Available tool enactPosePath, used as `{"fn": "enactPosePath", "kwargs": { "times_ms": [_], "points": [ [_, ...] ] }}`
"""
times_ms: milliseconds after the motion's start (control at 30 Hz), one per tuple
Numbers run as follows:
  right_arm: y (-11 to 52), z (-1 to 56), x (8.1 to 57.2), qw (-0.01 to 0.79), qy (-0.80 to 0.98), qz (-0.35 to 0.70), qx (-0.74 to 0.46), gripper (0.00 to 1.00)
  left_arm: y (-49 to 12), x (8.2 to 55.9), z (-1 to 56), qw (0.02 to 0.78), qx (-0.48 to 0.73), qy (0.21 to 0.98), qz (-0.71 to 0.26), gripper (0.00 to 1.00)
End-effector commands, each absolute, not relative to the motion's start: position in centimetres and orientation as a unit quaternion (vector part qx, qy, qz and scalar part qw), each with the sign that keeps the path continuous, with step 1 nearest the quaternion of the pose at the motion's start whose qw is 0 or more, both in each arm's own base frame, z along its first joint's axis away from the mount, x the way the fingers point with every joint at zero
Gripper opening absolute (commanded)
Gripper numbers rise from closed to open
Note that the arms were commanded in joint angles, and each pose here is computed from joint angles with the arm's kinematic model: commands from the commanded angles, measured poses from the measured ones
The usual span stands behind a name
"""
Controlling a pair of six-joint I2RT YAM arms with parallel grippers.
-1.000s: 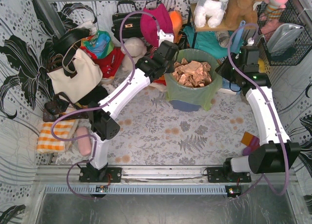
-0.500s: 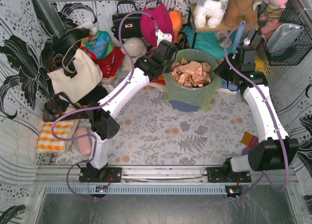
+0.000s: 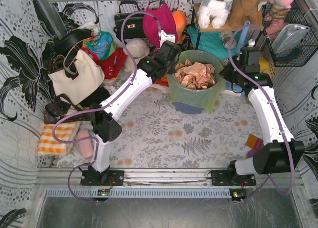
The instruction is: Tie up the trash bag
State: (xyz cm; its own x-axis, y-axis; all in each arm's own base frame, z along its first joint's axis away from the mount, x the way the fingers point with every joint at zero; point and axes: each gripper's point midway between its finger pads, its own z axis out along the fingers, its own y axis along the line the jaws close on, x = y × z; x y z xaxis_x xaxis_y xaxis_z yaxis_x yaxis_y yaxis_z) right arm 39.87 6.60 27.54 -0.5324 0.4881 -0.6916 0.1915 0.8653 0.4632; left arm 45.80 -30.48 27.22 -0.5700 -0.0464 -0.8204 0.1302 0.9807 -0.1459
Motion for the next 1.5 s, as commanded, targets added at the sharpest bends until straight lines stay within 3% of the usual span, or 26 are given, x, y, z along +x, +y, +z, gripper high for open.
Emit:
{"fn": "enactPosePath", "kwargs": {
  "times_ms": [0, 333, 500, 1100, 1467],
  "points": [
    [7.4, 28.3, 39.9, 0.439, 0.859, 0.177, 0.197, 0.00, -31.3, 45.3, 29.1, 0.472, 0.032, 0.872, -0.127, 0.00],
    [11.7, 32.0, 36.4, 0.434, 0.866, 0.203, 0.142, 0.00, -30.5, 40.2, 31.7, 0.449, 0.052, 0.880, -0.143, 0.00],
    [15.3, 32.9, 32.9, 0.409, 0.872, 0.239, 0.125, 0.00, -28.7, 35.7, 31.3, 0.426, 0.054, 0.893, -0.133, 0.00],
    [27.3, 33.2, 19.7, 0.311, 0.894, 0.321, -0.001, 0.00, -23.9, 17.5, 30.5, 0.346, 0.036, 0.907, -0.238, 0.00],
    [28.8, 30.7, 17.8, 0.285, 0.904, 0.317, -0.013, 0.00, -21.1, 14.7, 28.5, 0.324, 0.008, 0.914, -0.245, 0.00]
  ]
}}
